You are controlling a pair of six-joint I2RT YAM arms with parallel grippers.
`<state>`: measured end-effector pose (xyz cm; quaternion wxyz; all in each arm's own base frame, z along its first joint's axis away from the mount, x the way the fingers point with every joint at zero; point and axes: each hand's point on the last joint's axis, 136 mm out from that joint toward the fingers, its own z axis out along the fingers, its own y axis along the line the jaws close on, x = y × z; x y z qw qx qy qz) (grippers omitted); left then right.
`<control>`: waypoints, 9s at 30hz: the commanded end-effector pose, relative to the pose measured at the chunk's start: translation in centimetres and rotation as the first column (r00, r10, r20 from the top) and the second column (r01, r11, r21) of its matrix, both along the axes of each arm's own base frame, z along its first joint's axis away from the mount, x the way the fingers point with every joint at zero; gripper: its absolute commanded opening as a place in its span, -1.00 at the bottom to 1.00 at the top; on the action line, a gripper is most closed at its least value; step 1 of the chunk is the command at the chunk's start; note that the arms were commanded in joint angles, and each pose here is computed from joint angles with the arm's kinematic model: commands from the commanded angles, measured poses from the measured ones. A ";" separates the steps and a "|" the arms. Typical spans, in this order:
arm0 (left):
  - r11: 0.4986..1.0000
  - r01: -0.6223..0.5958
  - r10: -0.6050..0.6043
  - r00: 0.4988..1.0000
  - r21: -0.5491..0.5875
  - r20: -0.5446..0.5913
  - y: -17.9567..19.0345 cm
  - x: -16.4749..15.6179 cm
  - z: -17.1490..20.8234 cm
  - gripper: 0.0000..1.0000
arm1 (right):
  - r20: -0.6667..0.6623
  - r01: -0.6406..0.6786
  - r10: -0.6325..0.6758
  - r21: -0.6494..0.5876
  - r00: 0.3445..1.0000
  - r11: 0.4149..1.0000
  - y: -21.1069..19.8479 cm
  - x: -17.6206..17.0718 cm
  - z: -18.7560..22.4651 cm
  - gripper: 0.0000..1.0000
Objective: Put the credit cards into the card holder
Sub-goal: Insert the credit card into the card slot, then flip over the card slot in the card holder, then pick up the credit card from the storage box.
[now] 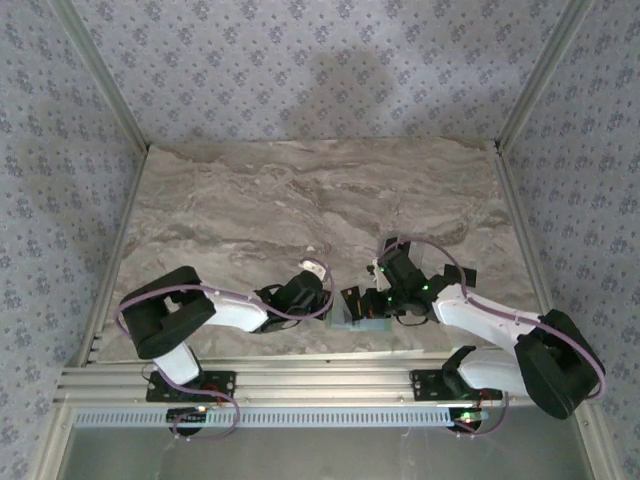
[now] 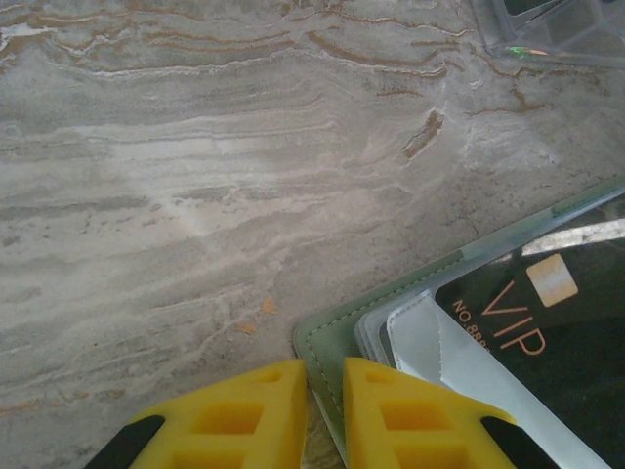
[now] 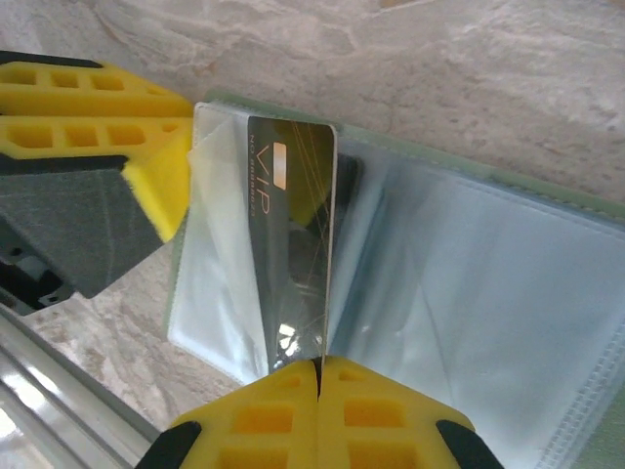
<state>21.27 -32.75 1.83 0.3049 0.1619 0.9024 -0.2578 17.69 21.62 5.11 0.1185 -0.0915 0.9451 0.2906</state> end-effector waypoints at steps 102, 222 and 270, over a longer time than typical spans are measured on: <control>0.989 0.093 -0.064 0.970 0.111 -0.236 3.2 -4.9 -6.4 -0.63 | 0.083 0.122 -0.093 -0.503 0.992 0.855 -3.6 1.5 -4.4 -0.30; 0.988 0.073 -0.072 0.997 -0.135 0.012 2.3 -0.4 -0.3 -0.13 | 0.209 0.483 -0.437 -0.427 0.875 0.764 -12.2 15.1 2.3 -0.57; 0.983 0.161 -0.155 0.985 -0.092 0.070 1.4 -2.4 3.4 -0.13 | 0.086 0.148 -0.161 0.135 0.983 0.980 -2.4 3.2 7.7 -1.00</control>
